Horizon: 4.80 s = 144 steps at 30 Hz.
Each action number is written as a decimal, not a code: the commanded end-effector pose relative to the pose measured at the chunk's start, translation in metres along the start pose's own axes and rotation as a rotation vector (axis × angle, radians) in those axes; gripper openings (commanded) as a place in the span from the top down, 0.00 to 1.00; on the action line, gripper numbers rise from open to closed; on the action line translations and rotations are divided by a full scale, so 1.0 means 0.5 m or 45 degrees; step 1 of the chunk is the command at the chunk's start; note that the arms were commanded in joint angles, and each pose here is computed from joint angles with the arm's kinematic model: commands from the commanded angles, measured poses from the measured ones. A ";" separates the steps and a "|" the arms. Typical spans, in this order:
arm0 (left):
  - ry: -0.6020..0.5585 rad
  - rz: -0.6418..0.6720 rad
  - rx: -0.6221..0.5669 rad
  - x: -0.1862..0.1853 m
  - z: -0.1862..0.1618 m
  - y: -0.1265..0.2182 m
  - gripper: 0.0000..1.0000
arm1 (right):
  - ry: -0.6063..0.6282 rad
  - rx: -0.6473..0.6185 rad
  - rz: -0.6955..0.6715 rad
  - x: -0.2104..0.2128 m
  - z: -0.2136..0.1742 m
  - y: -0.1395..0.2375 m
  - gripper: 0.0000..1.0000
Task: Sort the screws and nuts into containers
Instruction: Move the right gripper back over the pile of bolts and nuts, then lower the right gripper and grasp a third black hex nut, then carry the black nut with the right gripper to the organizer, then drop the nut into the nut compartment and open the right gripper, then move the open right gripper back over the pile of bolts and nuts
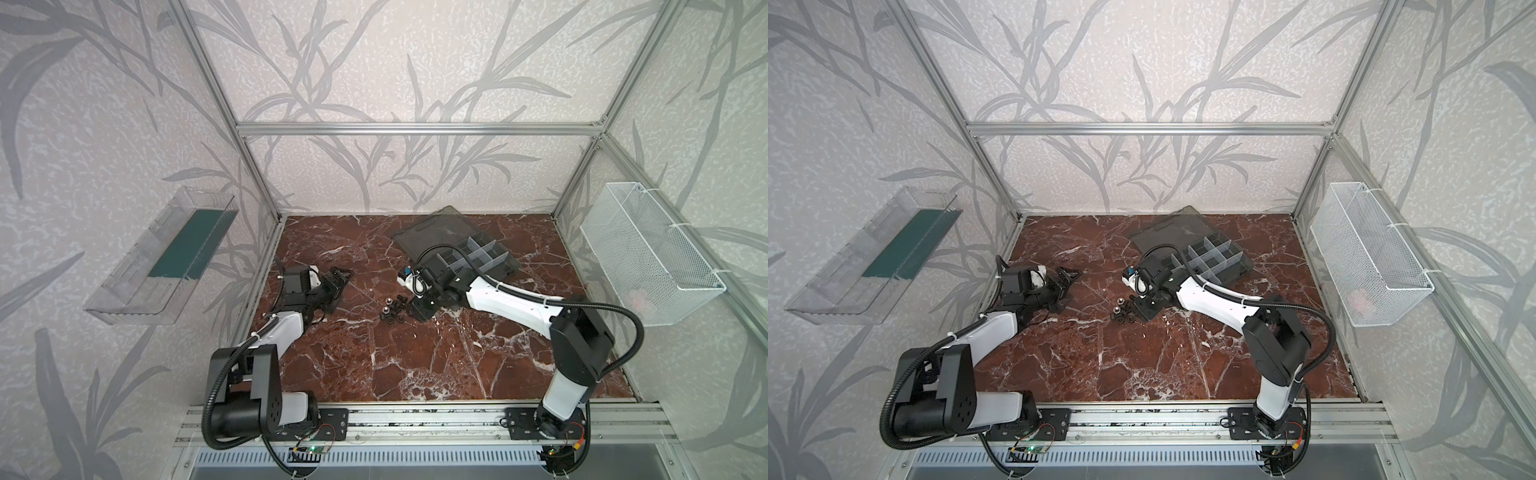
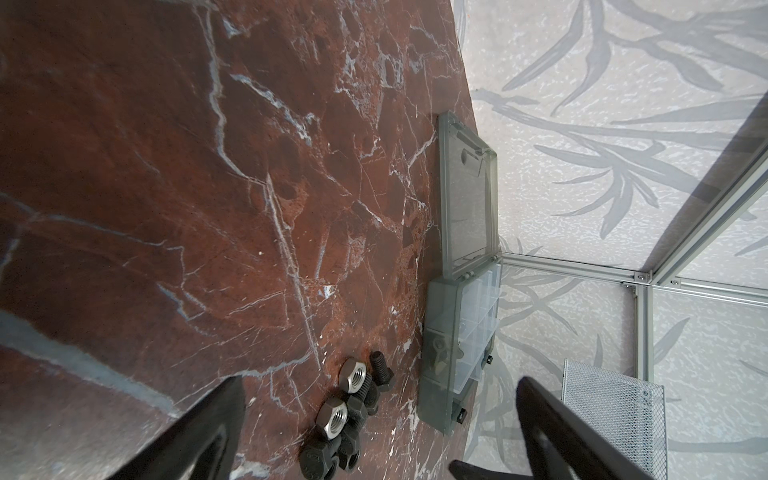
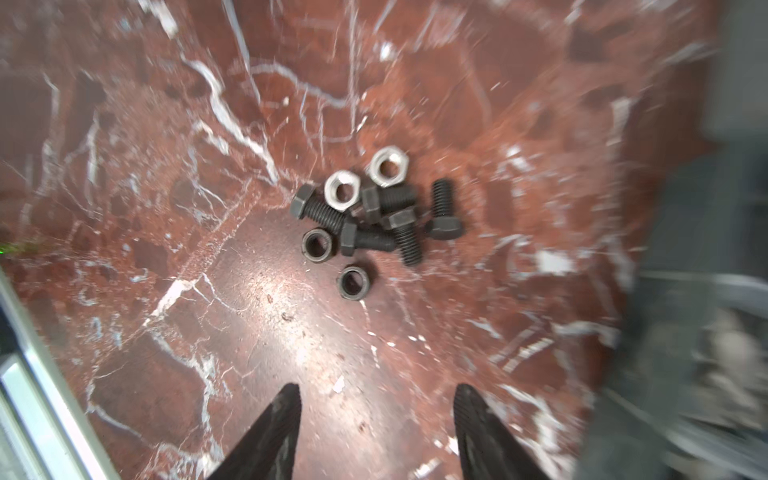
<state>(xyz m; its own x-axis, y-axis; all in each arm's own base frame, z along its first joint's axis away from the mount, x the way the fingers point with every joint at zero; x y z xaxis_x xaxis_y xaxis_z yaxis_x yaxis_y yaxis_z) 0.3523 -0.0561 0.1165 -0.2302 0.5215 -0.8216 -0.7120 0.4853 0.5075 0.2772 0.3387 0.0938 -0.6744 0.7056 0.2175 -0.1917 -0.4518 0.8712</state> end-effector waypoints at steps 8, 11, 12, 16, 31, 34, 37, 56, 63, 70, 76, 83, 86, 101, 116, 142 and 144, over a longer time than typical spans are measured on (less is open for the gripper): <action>0.001 -0.006 -0.003 0.000 0.000 0.004 0.00 | -0.008 0.088 0.024 0.042 -0.004 -0.089 0.39; 0.001 -0.006 -0.002 0.000 0.001 0.003 0.01 | -0.009 0.101 0.031 0.043 -0.006 -0.104 0.40; 0.003 -0.004 -0.001 0.001 0.001 0.002 0.01 | -0.009 0.100 0.027 0.041 -0.006 -0.110 0.40; 0.003 -0.005 0.002 0.002 0.001 0.000 0.00 | -0.008 0.094 0.019 0.037 -0.007 -0.125 0.40; 0.004 -0.004 -0.004 0.001 0.004 0.002 0.01 | 0.000 0.166 -0.046 0.013 -0.030 -0.164 0.43; 0.006 -0.003 -0.004 0.001 0.004 0.002 0.01 | 0.024 0.191 -0.055 0.010 -0.037 -0.165 0.49; 0.008 -0.002 -0.003 0.003 0.003 0.002 0.01 | 0.060 0.249 -0.063 0.006 -0.050 -0.169 0.52; 0.005 -0.002 -0.009 0.003 0.002 0.005 0.01 | 0.129 0.394 -0.082 -0.002 -0.082 -0.174 0.76; 0.004 -0.001 -0.012 0.002 0.002 0.008 0.01 | 0.140 0.363 -0.110 -0.006 -0.065 -0.147 0.98; 0.003 -0.002 -0.014 0.002 0.003 0.009 0.00 | 0.108 0.226 -0.022 -0.004 -0.008 -0.050 1.00; 0.005 -0.004 -0.015 0.001 0.004 0.011 0.01 | -0.005 0.074 -0.011 -0.075 0.048 0.038 1.00; 0.009 -0.006 -0.014 0.001 0.004 0.011 0.01 | -0.295 -0.019 -0.303 -0.269 0.079 0.096 1.00; 0.008 -0.006 -0.017 0.000 0.004 0.013 0.01 | -0.417 -0.029 -0.422 -0.346 0.077 0.111 1.00; 0.000 -0.003 -0.030 -0.008 0.010 0.019 0.01 | -0.553 0.004 -0.593 -0.476 0.061 0.086 1.00; 0.001 -0.010 -0.028 -0.009 0.009 0.018 0.01 | -0.506 -0.021 -0.657 -0.482 0.073 0.129 0.46; 0.028 -0.009 0.007 0.002 0.000 0.008 0.00 | -0.182 0.090 -0.052 0.041 0.025 -0.045 0.37; 0.028 -0.009 0.006 0.003 0.000 0.009 0.01 | -0.180 0.104 -0.048 0.053 0.027 -0.058 0.37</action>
<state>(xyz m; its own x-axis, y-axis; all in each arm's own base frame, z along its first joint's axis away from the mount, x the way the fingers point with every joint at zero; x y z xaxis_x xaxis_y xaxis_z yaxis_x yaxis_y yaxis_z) 0.3506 -0.0532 0.1199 -0.2365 0.5107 -0.8266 -0.7160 0.4835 0.5035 0.2765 0.3695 0.0752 -0.5791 0.7806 0.2351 -0.1560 -0.3892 0.9079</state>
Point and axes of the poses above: each gripper's point midway between its finger pads, its own y axis back along the fingers, its own x axis along the line the jaws close on, z = x × y, the point moved 1 cm from there along y, back along the fingers, and after that the axes turned 8 degrees about -y, right-handed, at the moved point
